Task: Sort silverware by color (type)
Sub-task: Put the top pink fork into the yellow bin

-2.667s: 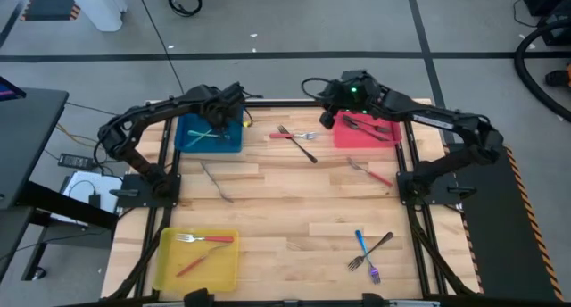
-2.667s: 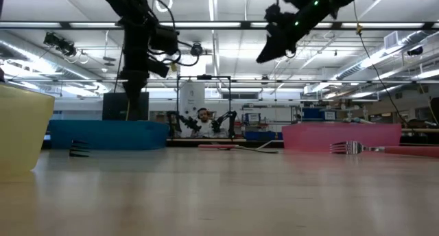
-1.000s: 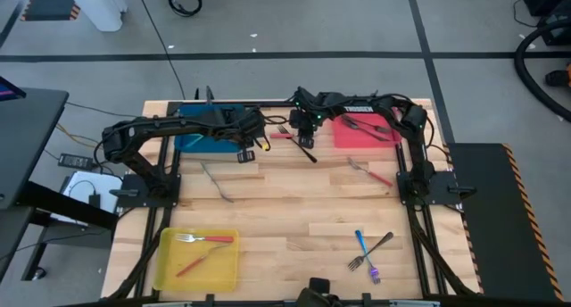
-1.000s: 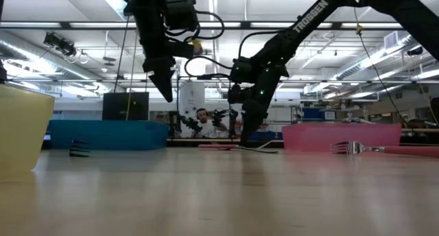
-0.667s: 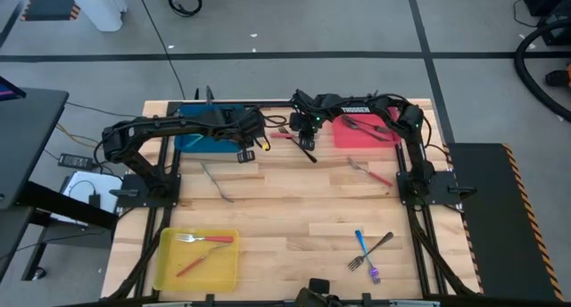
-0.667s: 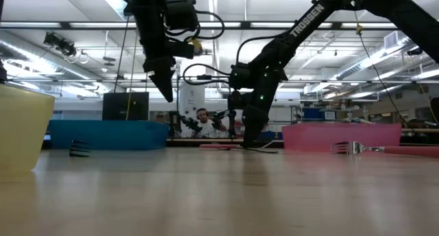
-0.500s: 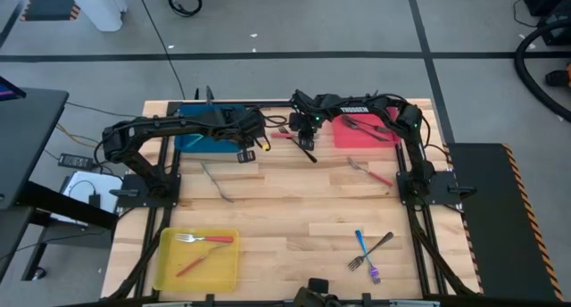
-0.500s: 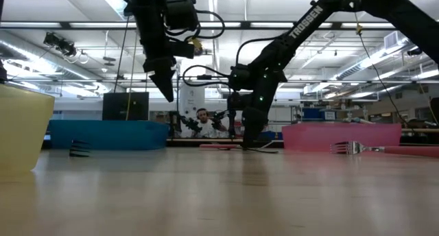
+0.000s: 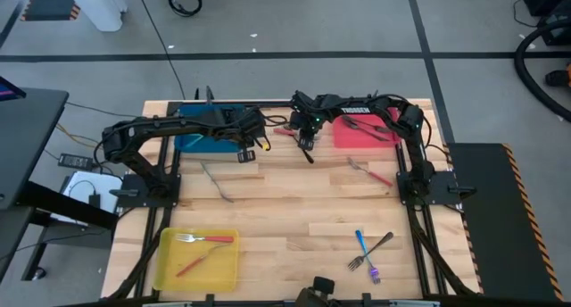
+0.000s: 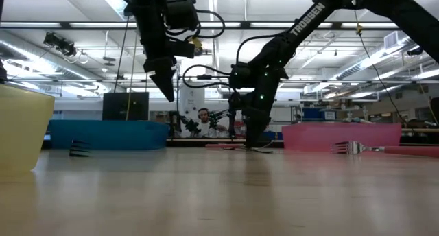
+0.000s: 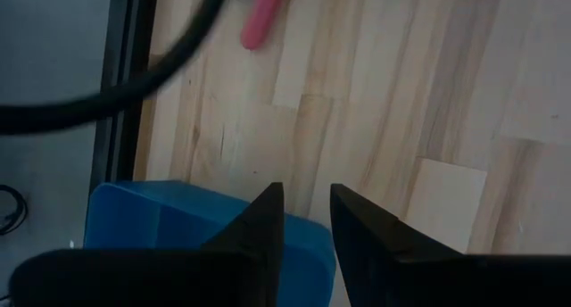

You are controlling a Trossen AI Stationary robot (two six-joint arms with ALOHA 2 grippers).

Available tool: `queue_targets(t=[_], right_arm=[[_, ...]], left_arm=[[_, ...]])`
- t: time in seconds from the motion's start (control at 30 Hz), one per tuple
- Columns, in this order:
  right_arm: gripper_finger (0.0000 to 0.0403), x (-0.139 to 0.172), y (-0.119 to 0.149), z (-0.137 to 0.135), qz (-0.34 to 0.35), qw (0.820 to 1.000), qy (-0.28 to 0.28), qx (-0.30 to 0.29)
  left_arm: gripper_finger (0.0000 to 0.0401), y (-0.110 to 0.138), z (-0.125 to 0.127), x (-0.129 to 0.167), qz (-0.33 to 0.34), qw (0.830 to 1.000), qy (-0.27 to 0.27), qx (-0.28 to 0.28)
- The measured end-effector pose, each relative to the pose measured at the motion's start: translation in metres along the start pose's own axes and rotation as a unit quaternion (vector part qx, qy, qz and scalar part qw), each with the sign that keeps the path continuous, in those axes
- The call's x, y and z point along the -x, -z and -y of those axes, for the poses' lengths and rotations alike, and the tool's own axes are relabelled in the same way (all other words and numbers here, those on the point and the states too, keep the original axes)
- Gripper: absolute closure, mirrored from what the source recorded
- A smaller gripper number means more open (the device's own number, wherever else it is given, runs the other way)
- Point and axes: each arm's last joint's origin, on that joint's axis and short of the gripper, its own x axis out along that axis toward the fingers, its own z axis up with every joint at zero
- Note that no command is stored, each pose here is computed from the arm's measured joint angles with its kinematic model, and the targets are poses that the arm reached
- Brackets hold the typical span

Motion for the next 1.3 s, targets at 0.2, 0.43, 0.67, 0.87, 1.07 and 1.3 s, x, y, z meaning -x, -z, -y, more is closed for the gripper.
queue_targets(t=[0.2,0.43,0.67,0.87,1.07,1.3], right_arm=[[0.0385,0.001,0.004,0.000,-0.029,0.999,0.026,-0.006],[0.0385,0.026,0.001,-0.009,-0.021,0.999,0.026,-0.005],[0.0385,0.081,-0.004,-0.025,0.021,0.998,0.064,0.006],[0.0385,0.140,0.003,-0.049,0.051,0.992,0.115,0.011],[0.0385,0.192,0.017,-0.075,0.085,0.982,0.170,0.011],[0.0385,0.236,0.042,-0.111,0.109,0.973,0.202,0.006]], left_arm=[[0.0307,0.000,0.000,0.000,0.000,1.000,0.000,0.000],[0.0307,0.000,0.000,0.000,0.000,1.000,0.000,0.001],[0.0307,-0.003,-0.001,0.000,0.014,1.000,-0.003,0.009],[0.0307,-0.010,-0.003,0.001,0.052,0.997,-0.010,0.059],[0.0307,-0.019,-0.002,0.002,0.102,0.990,0.028,0.090],[0.0307,-0.037,0.004,0.009,0.197,0.968,0.098,0.123]])
